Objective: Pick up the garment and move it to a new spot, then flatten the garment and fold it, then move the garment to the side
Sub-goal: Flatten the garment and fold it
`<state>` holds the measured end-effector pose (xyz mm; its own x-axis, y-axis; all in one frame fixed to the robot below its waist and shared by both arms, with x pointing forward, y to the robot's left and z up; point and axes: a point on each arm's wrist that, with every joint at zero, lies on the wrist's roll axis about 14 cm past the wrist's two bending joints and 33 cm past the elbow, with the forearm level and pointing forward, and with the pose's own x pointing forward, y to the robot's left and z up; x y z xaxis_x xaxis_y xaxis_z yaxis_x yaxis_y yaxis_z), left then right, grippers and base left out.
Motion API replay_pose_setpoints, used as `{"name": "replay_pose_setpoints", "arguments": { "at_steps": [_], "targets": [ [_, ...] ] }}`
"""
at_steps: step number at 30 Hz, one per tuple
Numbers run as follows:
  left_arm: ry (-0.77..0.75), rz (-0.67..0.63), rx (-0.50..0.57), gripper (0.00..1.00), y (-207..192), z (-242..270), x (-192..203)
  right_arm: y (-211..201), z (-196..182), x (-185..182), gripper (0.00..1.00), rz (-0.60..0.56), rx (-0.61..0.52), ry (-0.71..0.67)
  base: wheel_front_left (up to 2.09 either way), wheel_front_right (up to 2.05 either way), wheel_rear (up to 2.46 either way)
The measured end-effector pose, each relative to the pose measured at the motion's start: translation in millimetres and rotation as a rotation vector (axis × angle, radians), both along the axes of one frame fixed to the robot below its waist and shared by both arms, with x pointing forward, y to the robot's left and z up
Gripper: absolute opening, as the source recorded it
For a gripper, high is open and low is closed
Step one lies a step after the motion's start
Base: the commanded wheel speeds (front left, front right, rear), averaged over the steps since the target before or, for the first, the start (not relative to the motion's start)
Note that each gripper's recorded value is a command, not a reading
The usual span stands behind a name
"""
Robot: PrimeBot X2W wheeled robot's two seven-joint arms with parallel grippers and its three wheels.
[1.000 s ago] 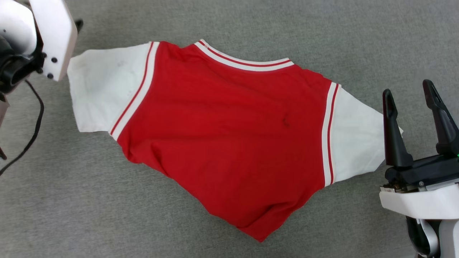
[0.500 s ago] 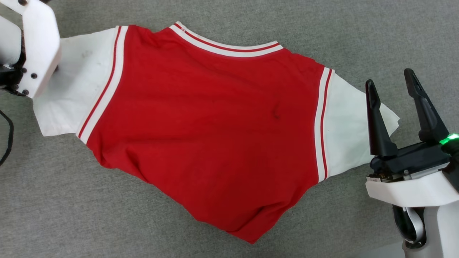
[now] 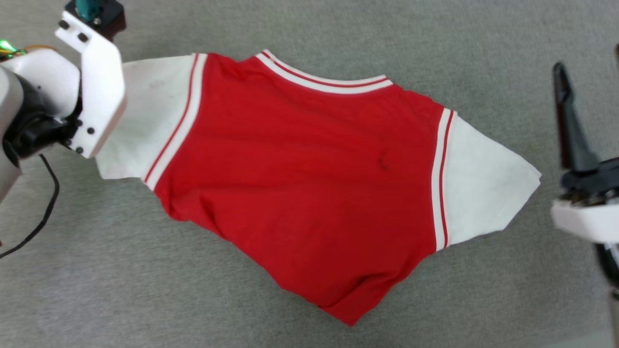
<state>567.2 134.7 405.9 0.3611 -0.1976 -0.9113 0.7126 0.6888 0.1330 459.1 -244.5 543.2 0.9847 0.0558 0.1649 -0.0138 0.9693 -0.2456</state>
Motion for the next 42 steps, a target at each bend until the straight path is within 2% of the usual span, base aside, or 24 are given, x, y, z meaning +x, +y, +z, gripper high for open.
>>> {"name": "replay_pose_setpoints", "arguments": {
  "at_steps": [3, 7, 13, 17, 23, 33, 38, 39, 42],
  "targets": [
    [-0.051, -0.016, -0.026, 0.0, -1.0, 22.8, -6.7, 0.7, 26.1, 6.3, 1.0, 0.032, -0.083, -0.013, 0.0, 0.0, 0.0],
    [-0.098, -0.032, -0.037, 0.0, 3.6, 43.9, -20.9, 1.6, 21.9, 13.8, 1.0, 0.073, -0.161, 0.168, 0.0, 0.0, 0.0],
    [-0.143, -0.047, -0.046, 0.0, 10.2, 64.5, -39.9, -12.8, -20.9, 9.7, 1.0, 0.101, -0.217, 0.642, 0.0, 0.0, 0.0],
    [-0.154, -0.047, -0.048, 0.0, 14.2, 68.2, -46.5, -32.2, -42.4, -3.2, 1.0, 0.079, -0.248, 0.926, 0.0, 0.0, 0.0],
    [-0.159, -0.051, -0.055, 0.0, 15.2, 64.8, -45.0, -48.6, -87.3, -25.1, 1.0, 0.048, -0.22, 1.268, 0.0, 0.0, 0.0],
    [-0.138, -0.06, -0.06, 0.0, 14.7, 44.9, -36.0, -16.4, -173.7, -44.1, 1.0, 0.123, -0.105, 1.508, 0.0, 0.0, 0.0],
    [-0.125, -0.058, -0.061, 0.0, 15.7, 37.4, -34.5, -11.2, -186.9, -46.2, 1.0, 0.142, -0.061, 1.513, 0.0, 0.0, 0.0],
    [-0.125, -0.059, -0.061, 0.0, 15.5, 36.9, -34.5, -10.8, -186.9, -45.4, 0.01, 0.144, -0.057, 1.504, 0.0, 0.0, 0.0],
    [-0.134, -0.058, -0.071, 0.0, 14.2, 39.7, -33.5, -10.1, -183.0, -40.4, 0.0, 0.148, -0.037, 1.447, 0.0, 0.0, 0.0]
  ]
}}
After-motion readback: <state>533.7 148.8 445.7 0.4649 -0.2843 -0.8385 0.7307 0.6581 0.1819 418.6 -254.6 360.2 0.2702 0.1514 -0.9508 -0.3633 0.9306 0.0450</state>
